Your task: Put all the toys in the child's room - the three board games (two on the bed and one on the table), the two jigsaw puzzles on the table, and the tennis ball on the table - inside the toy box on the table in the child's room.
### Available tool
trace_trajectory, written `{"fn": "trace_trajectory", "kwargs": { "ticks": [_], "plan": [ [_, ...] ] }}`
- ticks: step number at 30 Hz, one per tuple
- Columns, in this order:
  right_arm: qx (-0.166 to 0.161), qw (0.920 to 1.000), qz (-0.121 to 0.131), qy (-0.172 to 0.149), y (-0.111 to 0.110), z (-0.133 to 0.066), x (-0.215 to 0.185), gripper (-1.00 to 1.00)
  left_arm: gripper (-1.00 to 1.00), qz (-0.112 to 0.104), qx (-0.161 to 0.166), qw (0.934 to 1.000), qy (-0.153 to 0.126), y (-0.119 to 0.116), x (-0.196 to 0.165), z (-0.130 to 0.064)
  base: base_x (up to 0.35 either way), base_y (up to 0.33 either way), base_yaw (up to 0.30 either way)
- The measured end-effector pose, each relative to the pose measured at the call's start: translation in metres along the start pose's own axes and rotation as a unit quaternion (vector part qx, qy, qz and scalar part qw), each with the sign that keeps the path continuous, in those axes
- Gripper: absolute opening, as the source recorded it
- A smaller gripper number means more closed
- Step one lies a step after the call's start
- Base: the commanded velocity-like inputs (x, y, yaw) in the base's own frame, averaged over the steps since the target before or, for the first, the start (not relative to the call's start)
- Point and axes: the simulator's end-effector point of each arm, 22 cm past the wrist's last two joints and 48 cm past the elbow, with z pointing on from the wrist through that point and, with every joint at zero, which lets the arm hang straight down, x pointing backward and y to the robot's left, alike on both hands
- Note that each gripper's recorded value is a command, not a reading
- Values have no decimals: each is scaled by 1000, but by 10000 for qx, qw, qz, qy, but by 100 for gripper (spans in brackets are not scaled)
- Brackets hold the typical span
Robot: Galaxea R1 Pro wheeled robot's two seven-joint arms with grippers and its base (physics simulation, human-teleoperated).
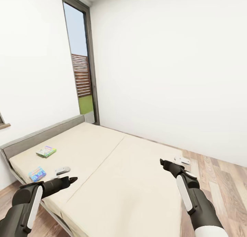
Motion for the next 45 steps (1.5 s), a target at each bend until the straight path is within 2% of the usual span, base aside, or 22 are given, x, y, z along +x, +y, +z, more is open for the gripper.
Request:
{"fn": "trace_trajectory", "kwargs": {
  "ticks": [26, 37, 45],
  "plan": [
    [-16, 10000, 8, -63, 1, -4, -7, 100, 100, 11, 16, 10000, -57, -2, -4, -4, 5, 112, -276],
    [-30, 9999, -2, -106, 3, -5, -10, 100, 100, 14, 21, 10000, -83, -3, -6, -6, 6, 21, -274],
    [-34, 9999, -6, -116, 3, -6, -11, 100, 100, 14, 25, 10000, -88, -3, -6, -6, 0, 168, -80]
  ]
}}
